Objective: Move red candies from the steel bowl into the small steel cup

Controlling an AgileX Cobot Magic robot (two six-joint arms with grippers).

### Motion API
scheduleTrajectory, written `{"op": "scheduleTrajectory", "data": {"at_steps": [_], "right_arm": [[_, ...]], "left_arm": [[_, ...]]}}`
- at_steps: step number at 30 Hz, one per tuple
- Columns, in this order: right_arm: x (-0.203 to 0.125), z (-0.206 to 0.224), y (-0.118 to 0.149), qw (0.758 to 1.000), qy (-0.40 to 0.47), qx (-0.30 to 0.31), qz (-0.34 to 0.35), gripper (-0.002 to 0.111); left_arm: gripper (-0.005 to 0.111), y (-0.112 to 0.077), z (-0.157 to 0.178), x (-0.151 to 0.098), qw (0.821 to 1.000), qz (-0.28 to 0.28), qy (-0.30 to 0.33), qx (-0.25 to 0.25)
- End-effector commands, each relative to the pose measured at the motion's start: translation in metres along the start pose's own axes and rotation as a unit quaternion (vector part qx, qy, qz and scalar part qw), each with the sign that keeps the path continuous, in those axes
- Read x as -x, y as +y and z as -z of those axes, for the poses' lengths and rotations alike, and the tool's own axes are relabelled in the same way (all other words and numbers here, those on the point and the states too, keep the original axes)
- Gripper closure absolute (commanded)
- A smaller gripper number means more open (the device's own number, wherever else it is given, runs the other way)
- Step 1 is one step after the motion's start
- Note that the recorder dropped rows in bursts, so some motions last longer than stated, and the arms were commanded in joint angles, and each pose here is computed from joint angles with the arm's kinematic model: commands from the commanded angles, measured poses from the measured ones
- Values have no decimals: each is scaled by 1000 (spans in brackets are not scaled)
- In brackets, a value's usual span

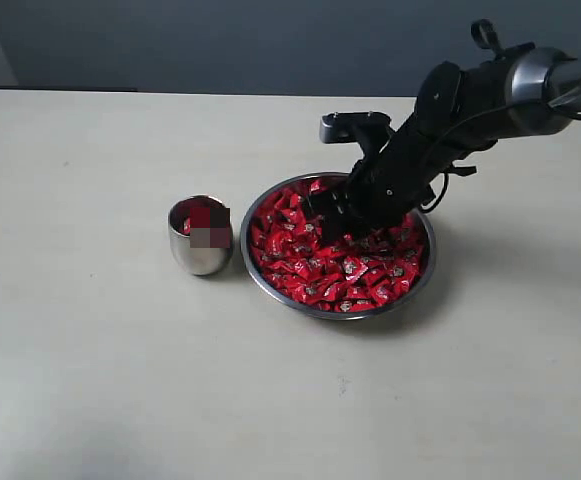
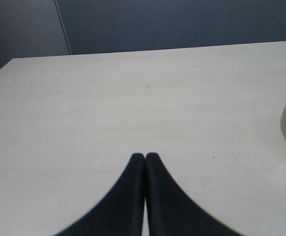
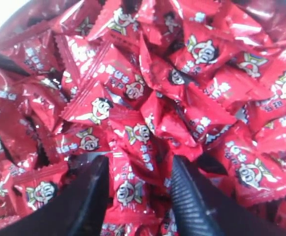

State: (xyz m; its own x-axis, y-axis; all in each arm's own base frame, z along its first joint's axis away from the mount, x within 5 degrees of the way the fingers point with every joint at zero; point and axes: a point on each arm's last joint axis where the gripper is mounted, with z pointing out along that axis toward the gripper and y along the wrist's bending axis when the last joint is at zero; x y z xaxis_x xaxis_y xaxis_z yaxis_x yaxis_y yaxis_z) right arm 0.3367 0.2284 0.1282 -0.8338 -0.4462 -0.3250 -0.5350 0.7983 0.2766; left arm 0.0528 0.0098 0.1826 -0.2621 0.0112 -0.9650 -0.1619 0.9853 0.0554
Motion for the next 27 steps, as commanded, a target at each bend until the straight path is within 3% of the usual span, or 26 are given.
{"op": "scheduleTrajectory", "data": {"at_steps": [1, 13, 20, 27], "right_arm": [[2, -1, 7, 1000, -7, -3, 15, 68], [4, -3, 9, 998, -15, -29, 58, 68], [4, -3, 9, 998, -16, -29, 59, 83], [-1, -15, 5, 998, 4, -30, 57, 84]], "left_arm": [[106, 0, 0, 0, 1000, 0, -6, 1], [106, 0, 0, 0, 1000, 0, -6, 1], [106, 0, 0, 0, 1000, 0, -6, 1], [106, 0, 0, 0, 1000, 0, -6, 1]]}}
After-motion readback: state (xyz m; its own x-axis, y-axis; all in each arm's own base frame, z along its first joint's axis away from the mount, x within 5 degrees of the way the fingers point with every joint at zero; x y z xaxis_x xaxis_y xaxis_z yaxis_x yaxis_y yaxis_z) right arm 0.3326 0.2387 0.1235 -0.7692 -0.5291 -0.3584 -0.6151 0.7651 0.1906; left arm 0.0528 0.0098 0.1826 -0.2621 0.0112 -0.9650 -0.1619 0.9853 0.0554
